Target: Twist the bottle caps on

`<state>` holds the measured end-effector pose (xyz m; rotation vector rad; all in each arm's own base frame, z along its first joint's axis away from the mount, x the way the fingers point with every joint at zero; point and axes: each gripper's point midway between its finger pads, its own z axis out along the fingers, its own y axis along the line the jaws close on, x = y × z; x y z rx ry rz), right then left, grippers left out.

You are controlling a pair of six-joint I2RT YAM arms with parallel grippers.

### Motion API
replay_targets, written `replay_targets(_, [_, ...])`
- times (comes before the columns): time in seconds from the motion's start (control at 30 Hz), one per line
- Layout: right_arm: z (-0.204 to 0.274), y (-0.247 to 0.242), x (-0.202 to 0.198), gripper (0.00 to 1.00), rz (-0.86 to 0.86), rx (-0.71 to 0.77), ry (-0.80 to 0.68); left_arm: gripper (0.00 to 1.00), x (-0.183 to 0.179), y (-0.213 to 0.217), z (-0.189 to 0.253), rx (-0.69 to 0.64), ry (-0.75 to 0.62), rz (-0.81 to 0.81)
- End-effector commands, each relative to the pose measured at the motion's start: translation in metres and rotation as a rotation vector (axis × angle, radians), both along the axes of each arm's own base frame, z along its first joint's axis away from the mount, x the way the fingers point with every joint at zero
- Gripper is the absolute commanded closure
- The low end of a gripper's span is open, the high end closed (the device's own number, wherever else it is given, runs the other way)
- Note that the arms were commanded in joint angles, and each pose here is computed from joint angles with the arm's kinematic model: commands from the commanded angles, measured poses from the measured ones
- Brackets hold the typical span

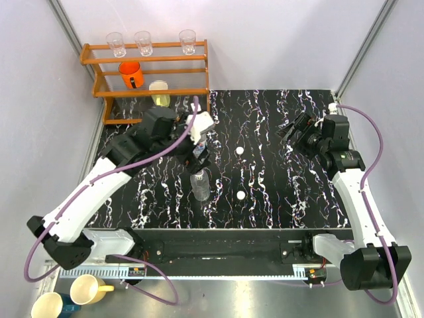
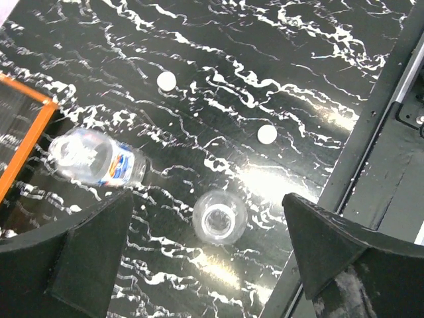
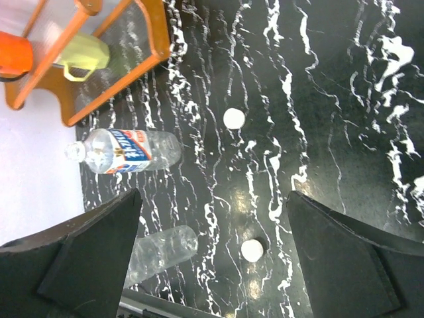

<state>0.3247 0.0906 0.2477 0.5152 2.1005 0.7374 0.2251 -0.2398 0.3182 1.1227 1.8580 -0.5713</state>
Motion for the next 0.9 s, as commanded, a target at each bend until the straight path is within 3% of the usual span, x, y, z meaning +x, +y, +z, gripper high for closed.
replay_targets(0.0, [-0.019,-0.019,-0.001,0.0,-0.098,-0.038,0.108,0.01,0.011,-0.035,0.005,-0.045,-0.037,-0.035])
replay_targets(0.1, [-0.036,-0.047,-0.003,0.01,-0.186,0.008,0.224,0.01,0.012,-0.057,-0.015,-0.019,-0.001,-0.067])
replay_targets(0.2, [-0.037,-0.056,-0.01,0.0,-0.184,0.046,0.216,0.01,0.015,-0.076,-0.038,0.007,0.023,-0.085])
replay_targets(0.43, [0.028,-0.089,-0.039,0.1,-0.359,-0.089,-0.068,0.01,0.022,-0.105,-0.087,0.052,0.094,-0.103])
replay_targets(0.7, [0.045,-0.096,-0.062,0.28,-0.418,-0.113,-0.119,0.09,0.03,-0.122,-0.169,0.192,0.176,-0.106])
replay_targets(0.87, [0.051,-0.097,-0.067,0.3,-0.427,-0.122,-0.147,0.16,0.025,-0.137,-0.219,0.276,0.199,-0.125])
